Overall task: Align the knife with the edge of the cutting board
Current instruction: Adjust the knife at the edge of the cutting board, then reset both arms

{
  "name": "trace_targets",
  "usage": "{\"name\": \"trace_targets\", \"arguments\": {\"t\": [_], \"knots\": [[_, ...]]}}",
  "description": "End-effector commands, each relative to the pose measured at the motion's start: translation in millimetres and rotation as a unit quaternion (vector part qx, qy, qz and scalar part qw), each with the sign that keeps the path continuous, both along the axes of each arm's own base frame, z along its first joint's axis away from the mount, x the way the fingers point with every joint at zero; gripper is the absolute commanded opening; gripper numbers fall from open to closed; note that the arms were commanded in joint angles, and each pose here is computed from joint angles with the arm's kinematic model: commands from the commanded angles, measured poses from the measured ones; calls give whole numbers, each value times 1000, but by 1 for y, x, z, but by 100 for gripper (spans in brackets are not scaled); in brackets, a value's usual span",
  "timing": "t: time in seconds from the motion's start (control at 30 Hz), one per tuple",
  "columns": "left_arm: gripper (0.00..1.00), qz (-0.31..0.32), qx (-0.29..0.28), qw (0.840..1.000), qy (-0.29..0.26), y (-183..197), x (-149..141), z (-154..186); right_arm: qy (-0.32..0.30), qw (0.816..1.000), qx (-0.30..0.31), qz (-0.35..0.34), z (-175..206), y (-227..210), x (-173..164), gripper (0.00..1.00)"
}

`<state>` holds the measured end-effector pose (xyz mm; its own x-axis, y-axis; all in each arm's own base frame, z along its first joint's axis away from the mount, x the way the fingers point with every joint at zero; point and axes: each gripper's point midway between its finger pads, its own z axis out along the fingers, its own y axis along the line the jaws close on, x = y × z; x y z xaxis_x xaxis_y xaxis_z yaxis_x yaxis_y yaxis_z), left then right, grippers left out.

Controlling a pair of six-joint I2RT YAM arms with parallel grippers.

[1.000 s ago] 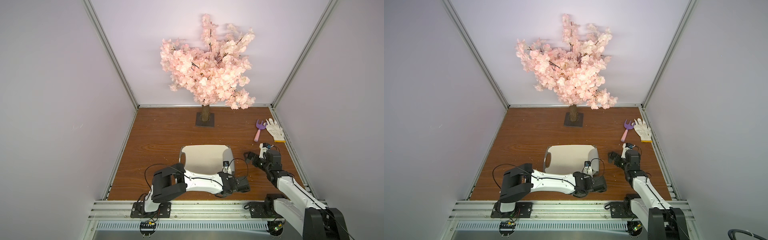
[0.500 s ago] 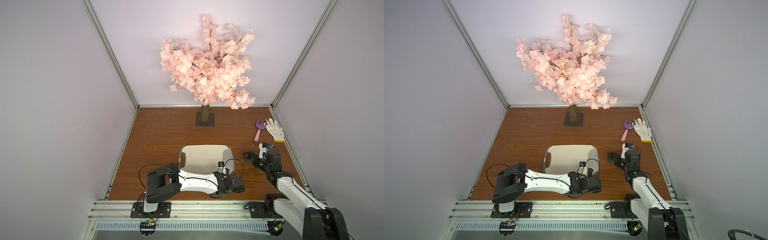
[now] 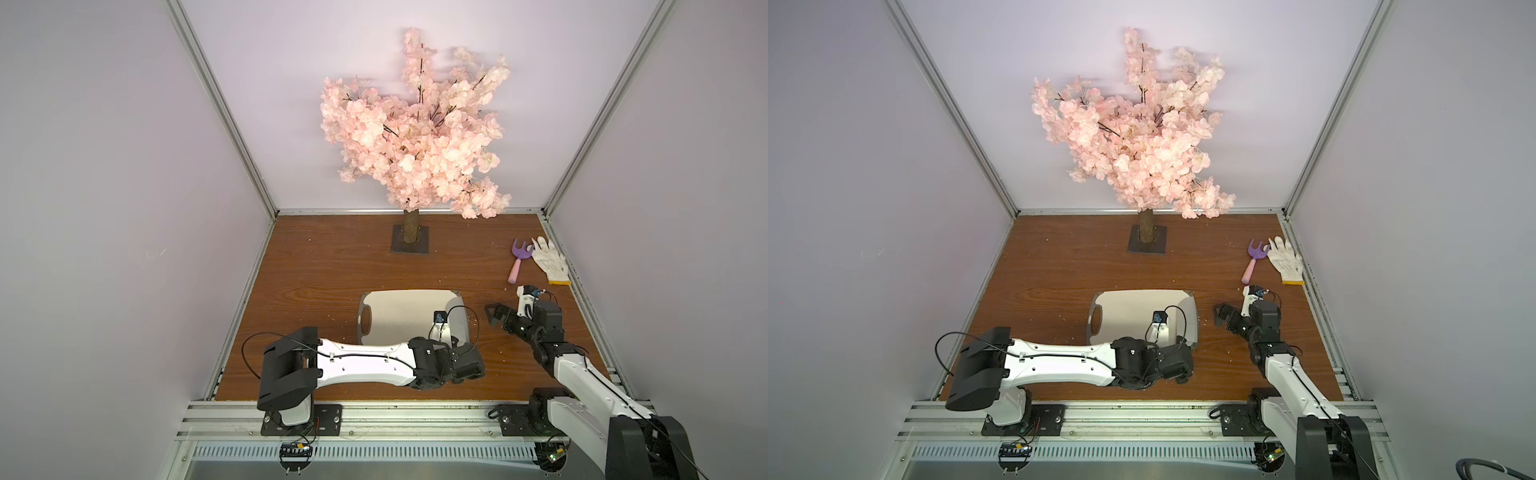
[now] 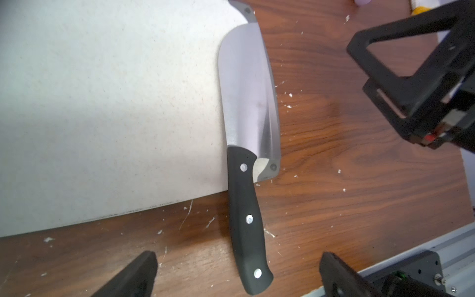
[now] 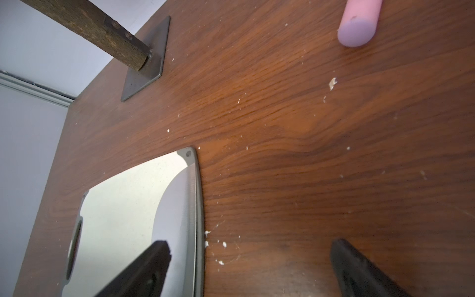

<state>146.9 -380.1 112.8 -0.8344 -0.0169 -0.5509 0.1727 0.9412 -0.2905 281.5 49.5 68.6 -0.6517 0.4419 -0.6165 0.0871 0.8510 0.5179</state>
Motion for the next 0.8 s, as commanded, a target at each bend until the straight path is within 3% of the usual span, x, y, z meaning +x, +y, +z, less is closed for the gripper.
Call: {"name": "trace_targets", "arguments": {"t": [0.0,0.23,0.57,0.77], "knots": [[100,-14,29,998,-45,16,7,11,-11,1000,7,10,8,3,3,99],[100,-21,28,995,-92,42,26,45,-9,999,27,31,19,15,1,99],[100,-1,27,987,-157,107,84,109,-17,999,-3,43,51,27,-2,100],[100,28,8,986,-167,147,119,138,-8,997,-19,73,63,39,-1,100]]}}
